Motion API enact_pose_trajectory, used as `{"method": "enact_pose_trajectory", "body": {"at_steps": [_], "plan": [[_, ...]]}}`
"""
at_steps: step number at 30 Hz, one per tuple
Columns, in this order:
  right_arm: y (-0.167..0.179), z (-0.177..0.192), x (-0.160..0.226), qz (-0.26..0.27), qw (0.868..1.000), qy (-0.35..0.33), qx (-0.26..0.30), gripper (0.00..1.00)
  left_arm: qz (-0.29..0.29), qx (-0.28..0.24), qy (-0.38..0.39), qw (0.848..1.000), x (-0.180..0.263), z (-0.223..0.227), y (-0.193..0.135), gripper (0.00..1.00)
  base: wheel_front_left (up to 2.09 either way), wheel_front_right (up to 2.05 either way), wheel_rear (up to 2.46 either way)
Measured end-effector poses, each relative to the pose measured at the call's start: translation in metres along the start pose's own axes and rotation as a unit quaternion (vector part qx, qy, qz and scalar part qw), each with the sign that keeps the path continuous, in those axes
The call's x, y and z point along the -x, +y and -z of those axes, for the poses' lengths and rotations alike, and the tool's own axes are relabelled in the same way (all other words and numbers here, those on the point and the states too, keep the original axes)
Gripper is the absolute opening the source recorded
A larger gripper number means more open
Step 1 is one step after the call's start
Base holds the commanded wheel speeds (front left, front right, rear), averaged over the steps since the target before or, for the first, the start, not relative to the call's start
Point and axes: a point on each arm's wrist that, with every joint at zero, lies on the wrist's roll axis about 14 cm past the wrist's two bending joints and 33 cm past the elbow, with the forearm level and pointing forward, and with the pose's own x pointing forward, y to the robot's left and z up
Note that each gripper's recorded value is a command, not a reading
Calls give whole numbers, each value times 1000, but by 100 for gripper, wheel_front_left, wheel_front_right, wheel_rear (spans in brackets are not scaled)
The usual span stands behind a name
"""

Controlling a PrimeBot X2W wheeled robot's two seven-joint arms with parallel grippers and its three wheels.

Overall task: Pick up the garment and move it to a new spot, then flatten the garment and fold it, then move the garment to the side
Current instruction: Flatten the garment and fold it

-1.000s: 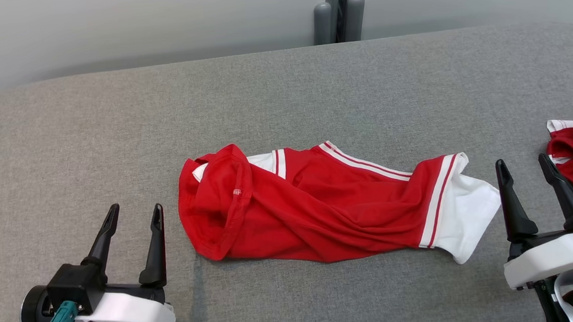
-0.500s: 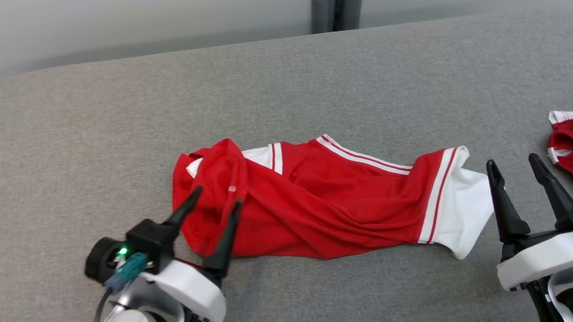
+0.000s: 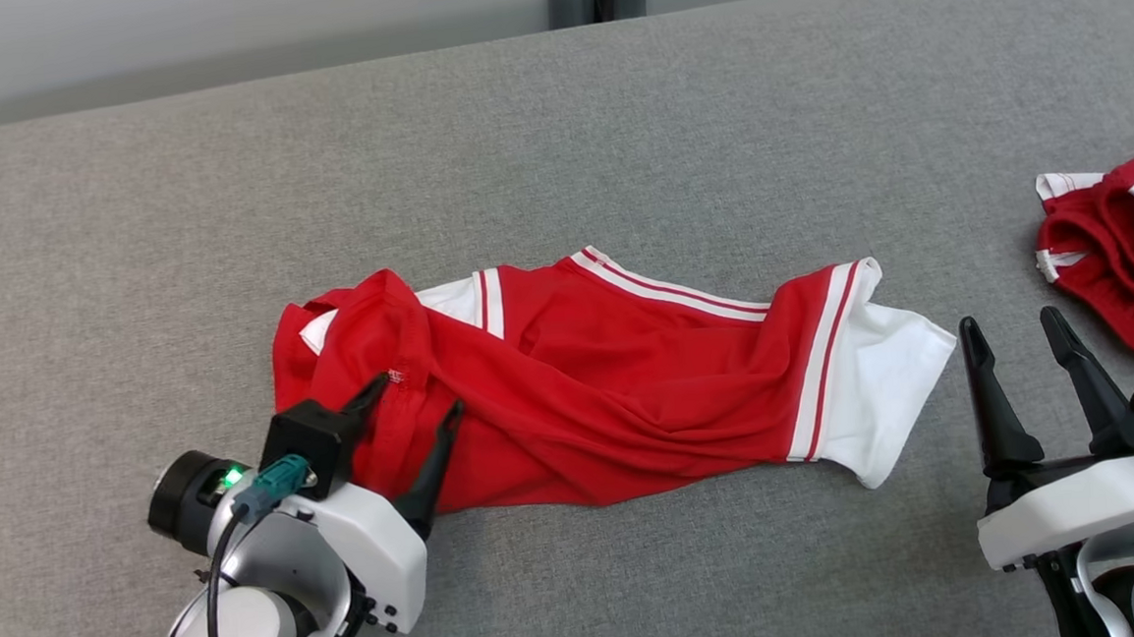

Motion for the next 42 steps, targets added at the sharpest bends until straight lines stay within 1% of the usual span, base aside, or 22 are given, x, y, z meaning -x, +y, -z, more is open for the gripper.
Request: {"method": "enact_pose_trajectory", "body": {"at_steps": [3,4,6,7,8,16,20,21,26,32,33,34,35,36,42], "plan": [[-3,1,-1,4,1000,-1,-2,100,-6,-2,14,1000,-2,6,5,100,0,0,0],[-4,2,-1,5,1000,1,-4,100,-7,-2,18,1000,-3,8,6,85,0,0,0],[-4,3,-2,7,1000,1,-5,100,-6,-3,26,1000,-4,12,6,35,0,0,0],[-4,4,-2,7,1000,0,-6,100,-5,-3,26,1000,-4,12,5,15,0,0,0],[-4,4,-3,7,1000,0,-8,100,-4,-3,27,1000,-4,12,5,0,0,0,0],[-12,10,-6,17,1000,7,-6,100,-19,-6,-7,1000,-3,-5,12,0,0,0,0],[-18,29,-11,26,999,41,0,100,-24,-5,-20,1000,-2,-10,16,0,0,0,0],[-18,29,-11,26,999,41,0,100,-24,-5,-20,1000,-2,-10,16,0,0,0,0],[-20,62,-25,25,996,89,-6,100,-32,-2,-31,999,-4,-15,23,0,0,0,0],[-17,101,-39,20,989,146,-20,100,-35,4,-43,998,-2,-16,26,0,0,0,0],[-15,105,-41,18,988,151,-23,84,-37,4,-44,998,-2,-16,28,0,0,0,0],[-13,108,-43,16,988,154,-26,42,-39,5,-48,998,-1,-17,29,0,0,0,0],[-12,109,-46,13,988,154,-26,19,-40,7,-52,998,0,-18,29,0,0,0,0],[-11,109,-48,12,988,152,-27,0,-41,7,-54,998,1,-19,30,0,0,0,0],[-8,101,-53,12,991,124,-55,0,-48,10,-97,994,6,-39,34,0,0,0,0]]}}
